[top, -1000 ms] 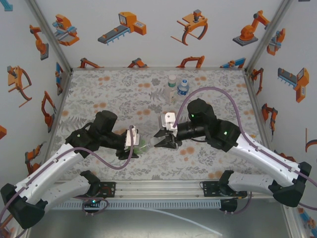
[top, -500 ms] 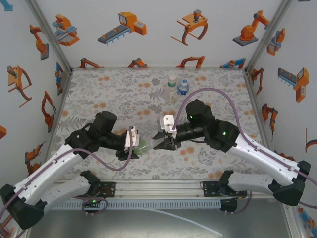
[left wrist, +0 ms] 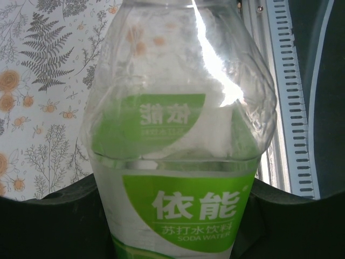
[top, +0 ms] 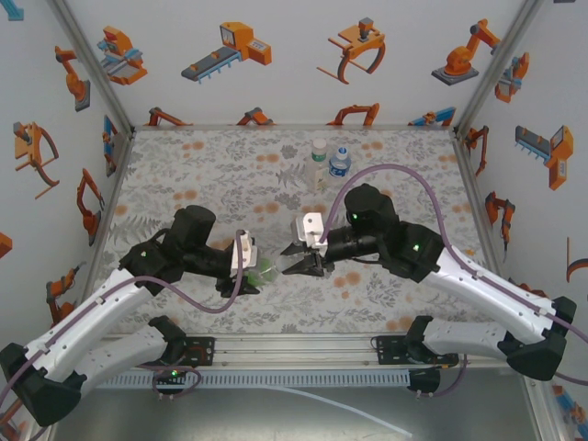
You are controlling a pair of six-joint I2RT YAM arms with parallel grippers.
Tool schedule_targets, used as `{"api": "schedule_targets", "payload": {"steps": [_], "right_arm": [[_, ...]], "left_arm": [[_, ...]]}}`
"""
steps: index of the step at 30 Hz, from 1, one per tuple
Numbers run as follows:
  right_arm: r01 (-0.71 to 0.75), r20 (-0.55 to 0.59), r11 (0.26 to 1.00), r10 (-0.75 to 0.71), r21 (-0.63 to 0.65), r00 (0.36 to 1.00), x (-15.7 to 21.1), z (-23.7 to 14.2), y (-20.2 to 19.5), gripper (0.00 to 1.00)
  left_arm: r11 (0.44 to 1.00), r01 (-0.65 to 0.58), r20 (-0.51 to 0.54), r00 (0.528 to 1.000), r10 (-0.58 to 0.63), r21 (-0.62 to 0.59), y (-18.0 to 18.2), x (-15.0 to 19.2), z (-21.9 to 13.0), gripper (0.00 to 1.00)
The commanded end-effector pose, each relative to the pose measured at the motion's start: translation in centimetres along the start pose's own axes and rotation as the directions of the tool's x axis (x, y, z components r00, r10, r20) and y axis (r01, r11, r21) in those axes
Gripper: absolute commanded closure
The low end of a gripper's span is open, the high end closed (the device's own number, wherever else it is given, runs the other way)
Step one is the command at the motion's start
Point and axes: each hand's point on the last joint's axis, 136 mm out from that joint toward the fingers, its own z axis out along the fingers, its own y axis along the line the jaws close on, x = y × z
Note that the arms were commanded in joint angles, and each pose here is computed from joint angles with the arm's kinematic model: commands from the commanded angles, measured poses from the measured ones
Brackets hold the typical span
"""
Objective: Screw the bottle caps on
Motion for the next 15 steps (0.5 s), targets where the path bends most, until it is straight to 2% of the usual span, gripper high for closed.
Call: {"api": "schedule_targets", "payload": {"steps": [1, 6, 10, 13, 15], "right_arm": [[-0.058, -0.046, 0.997, 0.056, -0.043, 0.997, 1.1, 1.4, 0.3, 0.96], [-0.225, -0.063, 0.974, 0.227, 0.036, 0.972, 1.8, 1.8, -1.0, 1.0], [-0.46, 0.007, 0.876, 0.464, 0.146, 0.886, 2.5, 1.9, -2.7, 1.0], [-0.686, 0.117, 0.683, 0.682, 0.253, 0.722, 3.6, 1.6, -4.8, 1.0], [-0.806, 0.177, 0.517, 0.798, 0.288, 0.576, 4.5, 1.5, -5.6, 1.0]], "left_arm": [[0.996, -0.088, 0.147, 0.985, 0.088, -0.005, 0.2, -3.9, -0.6, 1.0], [0.995, -0.08, 0.125, 0.988, 0.086, -0.054, 1.2, -3.8, -0.6, 1.0], [0.99, -0.09, 0.104, 0.989, 0.101, -0.108, 2.1, -3.4, -0.5, 1.0], [0.985, -0.099, 0.089, 0.99, 0.113, -0.143, 2.8, -3.1, -0.4, 1.0], [0.982, -0.105, 0.08, 0.99, 0.119, -0.157, 3.1, -2.8, -0.3, 1.0]]}}
